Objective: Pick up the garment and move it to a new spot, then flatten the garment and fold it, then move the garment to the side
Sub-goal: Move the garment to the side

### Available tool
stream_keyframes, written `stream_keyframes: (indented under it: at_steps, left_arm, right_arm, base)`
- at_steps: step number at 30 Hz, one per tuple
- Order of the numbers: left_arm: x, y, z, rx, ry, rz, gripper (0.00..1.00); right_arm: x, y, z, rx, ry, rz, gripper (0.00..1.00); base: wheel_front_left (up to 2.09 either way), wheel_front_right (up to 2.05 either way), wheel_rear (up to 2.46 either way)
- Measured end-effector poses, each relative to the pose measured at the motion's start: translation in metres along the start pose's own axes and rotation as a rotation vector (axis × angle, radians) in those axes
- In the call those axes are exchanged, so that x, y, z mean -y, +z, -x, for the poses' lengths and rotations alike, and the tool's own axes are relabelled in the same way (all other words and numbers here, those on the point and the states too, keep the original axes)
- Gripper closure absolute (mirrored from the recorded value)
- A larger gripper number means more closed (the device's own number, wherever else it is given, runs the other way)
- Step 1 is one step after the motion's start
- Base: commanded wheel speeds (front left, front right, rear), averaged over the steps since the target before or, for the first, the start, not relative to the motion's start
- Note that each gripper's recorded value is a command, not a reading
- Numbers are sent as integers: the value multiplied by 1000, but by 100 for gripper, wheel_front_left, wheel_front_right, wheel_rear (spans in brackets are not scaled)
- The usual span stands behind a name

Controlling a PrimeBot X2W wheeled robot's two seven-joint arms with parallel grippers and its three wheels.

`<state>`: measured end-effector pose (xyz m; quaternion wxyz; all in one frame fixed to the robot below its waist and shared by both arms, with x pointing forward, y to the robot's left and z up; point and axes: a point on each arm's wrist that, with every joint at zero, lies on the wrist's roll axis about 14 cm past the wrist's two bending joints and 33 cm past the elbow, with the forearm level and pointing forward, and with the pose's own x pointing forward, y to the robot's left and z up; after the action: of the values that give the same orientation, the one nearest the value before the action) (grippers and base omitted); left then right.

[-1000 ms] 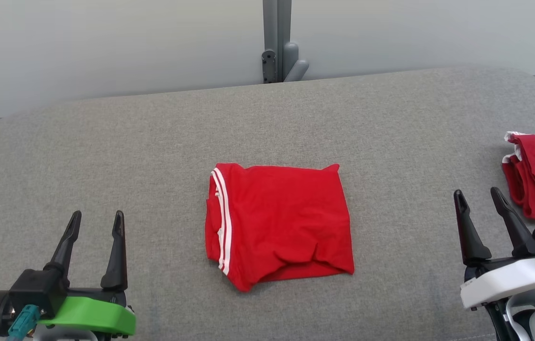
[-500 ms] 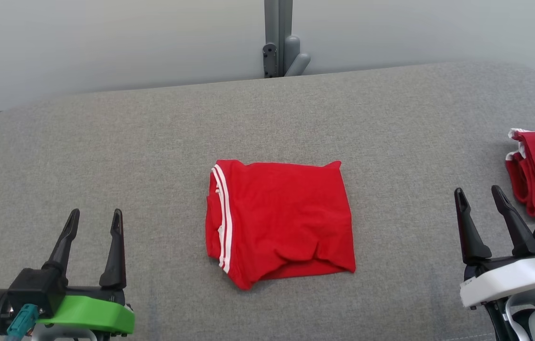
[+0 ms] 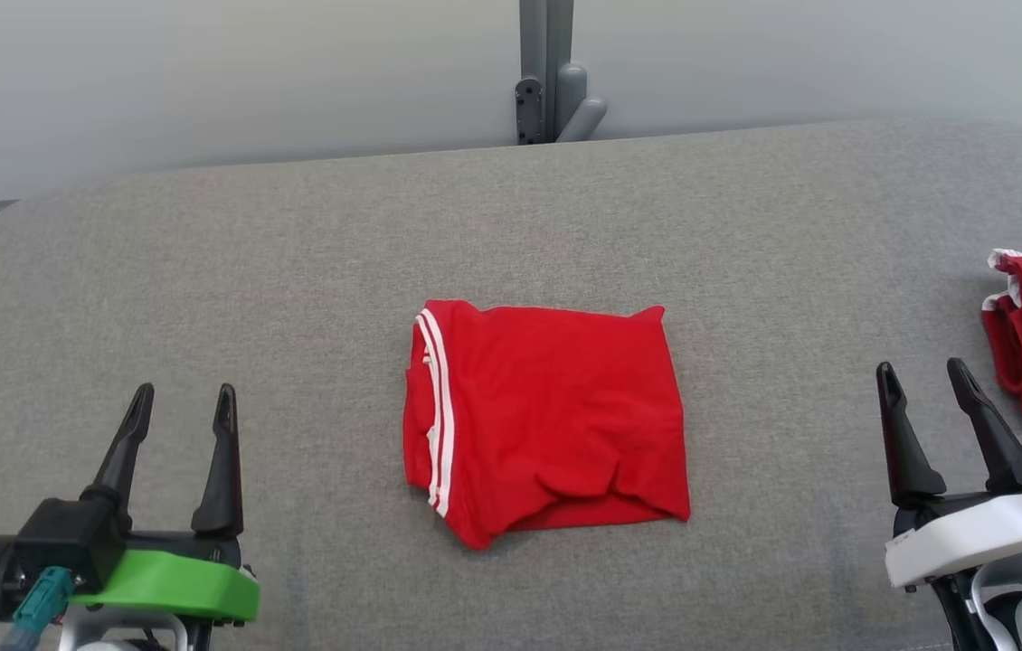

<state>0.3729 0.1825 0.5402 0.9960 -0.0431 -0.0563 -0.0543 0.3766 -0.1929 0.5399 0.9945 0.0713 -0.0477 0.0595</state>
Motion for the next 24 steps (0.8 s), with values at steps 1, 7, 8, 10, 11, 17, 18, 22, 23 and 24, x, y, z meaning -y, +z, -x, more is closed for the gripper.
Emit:
stream_keyframes:
  at_steps: [1, 7, 8, 10, 11, 17, 18, 22, 23, 24]
  left_arm:
    - [-1, 2, -1, 7, 3, -1, 0]
    - [-12, 18, -11, 64, 35, -8, 0]
    - [-14, 19, -11, 71, 41, -8, 0]
    - [-19, 20, -13, 80, 56, -7, 0]
    - [-20, 19, -13, 80, 63, -6, 0]
    - [-37, 12, -16, 74, 114, -6, 0]
    - [-40, 9, -16, 70, 122, -8, 0]
    - [-49, 0, -16, 48, 150, -13, 0]
    - [-51, -1, -16, 45, 157, -15, 0]
    - [-53, -3, -16, 41, 163, -16, 0]
  right_arm:
    - [-1, -3, -1, -9, 6, 1, 0]
    - [-22, -40, -19, -128, 84, -20, 0]
    - [-28, -47, -24, -146, 104, -27, 0]
    - [-40, -64, -31, -194, 143, -36, 0]
    - [-46, -72, -34, -218, 160, -45, 0]
    - [-75, -121, -53, -349, 253, -71, 0]
    - [-78, -129, -55, -369, 261, -73, 0]
    - [-88, -163, -56, -481, 290, -90, 0]
    - [-91, -172, -55, -513, 303, -87, 0]
    - [-94, -177, -54, -530, 312, -90, 0]
  base:
    - [0, 0, 0]
    - [0, 0, 0]
    - [0, 0, 0]
    - [0, 0, 0]
    - [0, 0, 0]
    - [0, 0, 0]
    - [0, 0, 0]
    - [0, 0, 0]
    - [0, 0, 0]
    - [0, 0, 0]
